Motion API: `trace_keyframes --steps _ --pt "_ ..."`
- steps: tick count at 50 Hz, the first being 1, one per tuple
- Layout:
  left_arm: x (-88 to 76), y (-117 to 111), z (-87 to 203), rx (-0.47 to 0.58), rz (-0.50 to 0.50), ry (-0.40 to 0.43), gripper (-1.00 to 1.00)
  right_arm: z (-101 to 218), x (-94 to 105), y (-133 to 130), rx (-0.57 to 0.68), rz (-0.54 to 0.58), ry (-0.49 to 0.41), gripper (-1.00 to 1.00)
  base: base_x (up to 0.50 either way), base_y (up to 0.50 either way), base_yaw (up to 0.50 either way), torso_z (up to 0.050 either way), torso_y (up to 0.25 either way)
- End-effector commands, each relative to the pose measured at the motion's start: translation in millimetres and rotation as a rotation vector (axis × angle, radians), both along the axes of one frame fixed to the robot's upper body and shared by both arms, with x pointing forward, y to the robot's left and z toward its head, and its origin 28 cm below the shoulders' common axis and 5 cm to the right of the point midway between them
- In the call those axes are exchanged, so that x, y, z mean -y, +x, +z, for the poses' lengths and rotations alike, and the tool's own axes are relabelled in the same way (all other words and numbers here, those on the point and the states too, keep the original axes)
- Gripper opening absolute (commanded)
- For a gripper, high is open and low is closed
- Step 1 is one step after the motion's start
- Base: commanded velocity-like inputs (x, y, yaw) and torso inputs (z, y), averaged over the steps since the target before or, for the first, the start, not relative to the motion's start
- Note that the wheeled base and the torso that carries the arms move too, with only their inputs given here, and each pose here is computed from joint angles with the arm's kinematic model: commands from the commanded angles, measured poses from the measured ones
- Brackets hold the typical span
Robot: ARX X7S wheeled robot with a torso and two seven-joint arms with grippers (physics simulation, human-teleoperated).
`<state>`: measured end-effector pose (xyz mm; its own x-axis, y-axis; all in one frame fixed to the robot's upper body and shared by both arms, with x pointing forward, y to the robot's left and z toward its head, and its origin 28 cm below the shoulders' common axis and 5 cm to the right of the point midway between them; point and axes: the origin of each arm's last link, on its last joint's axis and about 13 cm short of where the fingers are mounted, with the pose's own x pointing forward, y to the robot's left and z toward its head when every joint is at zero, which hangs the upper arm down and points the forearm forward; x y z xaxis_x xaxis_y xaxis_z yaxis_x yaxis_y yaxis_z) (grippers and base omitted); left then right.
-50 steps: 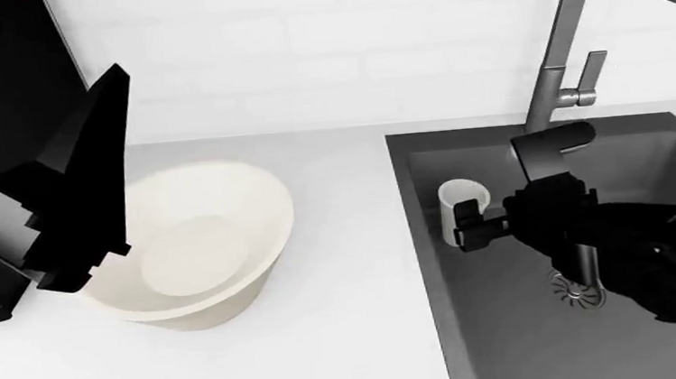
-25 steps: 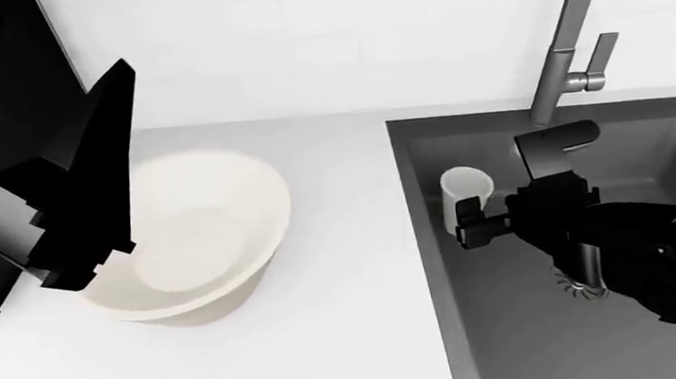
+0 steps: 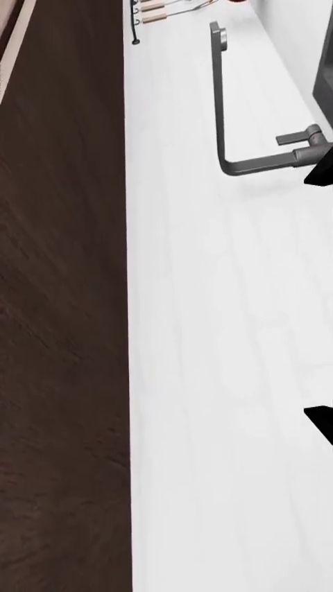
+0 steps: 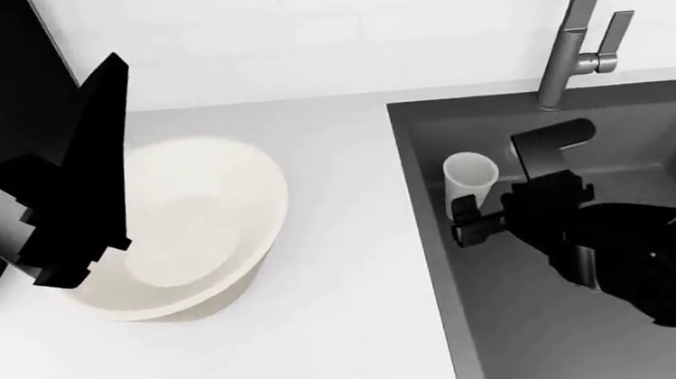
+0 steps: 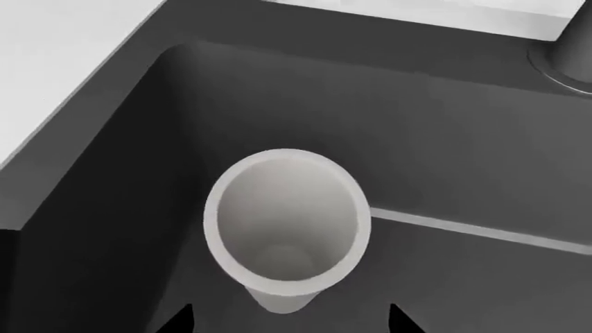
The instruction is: Pick the cup and bowl from the sink and place them on the counter for drying.
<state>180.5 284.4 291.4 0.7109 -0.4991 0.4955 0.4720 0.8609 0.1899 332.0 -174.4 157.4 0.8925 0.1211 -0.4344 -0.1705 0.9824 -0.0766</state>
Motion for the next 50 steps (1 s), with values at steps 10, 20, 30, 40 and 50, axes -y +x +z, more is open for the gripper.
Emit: trace_keyframes --steps 10,20,30,40,50 --pt "0.8 0.1 -2.2 -0.006 0.003 -0.018 1.0 -4.0 -4.6 6.7 0.064 0.03 0.005 1.0 0.0 0.0 0.0 0.0 0.0" --pt "0.5 0.0 -2.2 -0.005 0.004 -0.02 1.0 -6.5 -4.4 11.7 0.07 -0.003 0.013 1.0 0.0 0.0 0.0 0.0 0.0" --pt "-2.0 -0.7 -1.7 -0.003 0.009 -0.013 1.0 -9.9 -4.5 15.1 0.072 -0.028 0.023 1.0 0.0 0.0 0.0 0.0 0.0" --pt "-2.9 -1.1 -1.6 -0.003 0.012 -0.012 1.0 -11.3 -8.7 20.6 0.072 -0.013 0.035 1.0 0.0 0.0 0.0 0.0 0.0" --pt "-2.8 -0.9 -1.7 -0.003 0.01 -0.012 1.0 -12.0 -8.6 21.1 0.071 -0.014 0.039 1.0 0.0 0.0 0.0 0.0 0.0"
